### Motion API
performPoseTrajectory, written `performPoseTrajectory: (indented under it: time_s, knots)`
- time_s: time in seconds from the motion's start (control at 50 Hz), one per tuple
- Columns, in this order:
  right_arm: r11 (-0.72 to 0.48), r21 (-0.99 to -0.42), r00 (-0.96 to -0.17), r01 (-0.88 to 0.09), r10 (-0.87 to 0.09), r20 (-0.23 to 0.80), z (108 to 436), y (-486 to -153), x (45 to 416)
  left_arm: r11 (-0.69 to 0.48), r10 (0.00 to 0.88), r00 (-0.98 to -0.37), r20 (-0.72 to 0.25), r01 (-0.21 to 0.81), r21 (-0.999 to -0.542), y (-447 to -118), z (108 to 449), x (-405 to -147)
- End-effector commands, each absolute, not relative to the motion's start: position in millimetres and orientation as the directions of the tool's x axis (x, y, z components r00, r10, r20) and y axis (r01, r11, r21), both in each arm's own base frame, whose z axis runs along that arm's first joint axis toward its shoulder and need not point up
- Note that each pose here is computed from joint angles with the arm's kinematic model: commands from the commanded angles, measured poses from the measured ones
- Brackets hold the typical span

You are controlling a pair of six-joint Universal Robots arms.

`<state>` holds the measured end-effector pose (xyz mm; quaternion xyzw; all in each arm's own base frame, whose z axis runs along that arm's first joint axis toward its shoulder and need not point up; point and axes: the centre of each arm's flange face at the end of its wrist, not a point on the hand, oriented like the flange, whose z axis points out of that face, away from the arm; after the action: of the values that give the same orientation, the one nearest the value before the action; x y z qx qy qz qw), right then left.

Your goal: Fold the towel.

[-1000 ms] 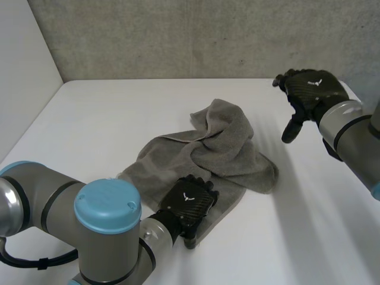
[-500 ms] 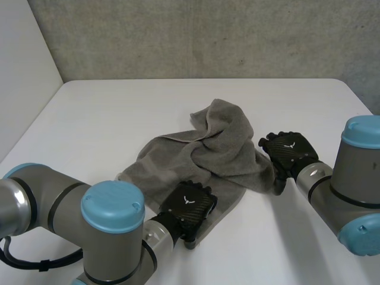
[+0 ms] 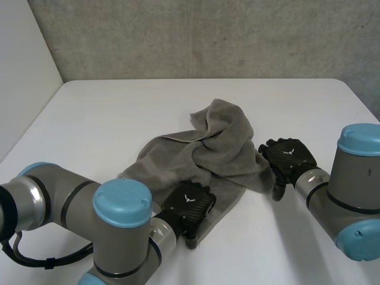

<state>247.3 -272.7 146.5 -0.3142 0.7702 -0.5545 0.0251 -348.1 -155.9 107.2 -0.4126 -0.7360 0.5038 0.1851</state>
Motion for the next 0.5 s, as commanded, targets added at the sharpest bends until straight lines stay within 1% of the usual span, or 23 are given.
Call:
performPoseTrajectory:
  time_s: [0.02, 0.16, 0.3, 0.5]
  knots:
    - [0.193, -0.868, -0.801, -0.458, -0.514, 0.308, 145, -271, 247, 0.156, 0.784, -0.602, -0.15, 0.426, -0.891, -159, 104, -349]
    - [0.195, -0.866, -0.799, -0.461, -0.517, 0.309, 144, -270, 247, 0.151, 0.779, -0.608, -0.155, 0.421, -0.894, -161, 105, -350]
    - [0.196, -0.865, -0.798, -0.463, -0.517, 0.31, 143, -270, 247, 0.134, 0.753, -0.636, -0.171, 0.403, -0.905, -168, 109, -351]
    - [0.198, -0.863, -0.797, -0.464, -0.52, 0.309, 142, -269, 247, 0.119, 0.745, -0.644, -0.175, 0.386, -0.915, -173, 112, -353]
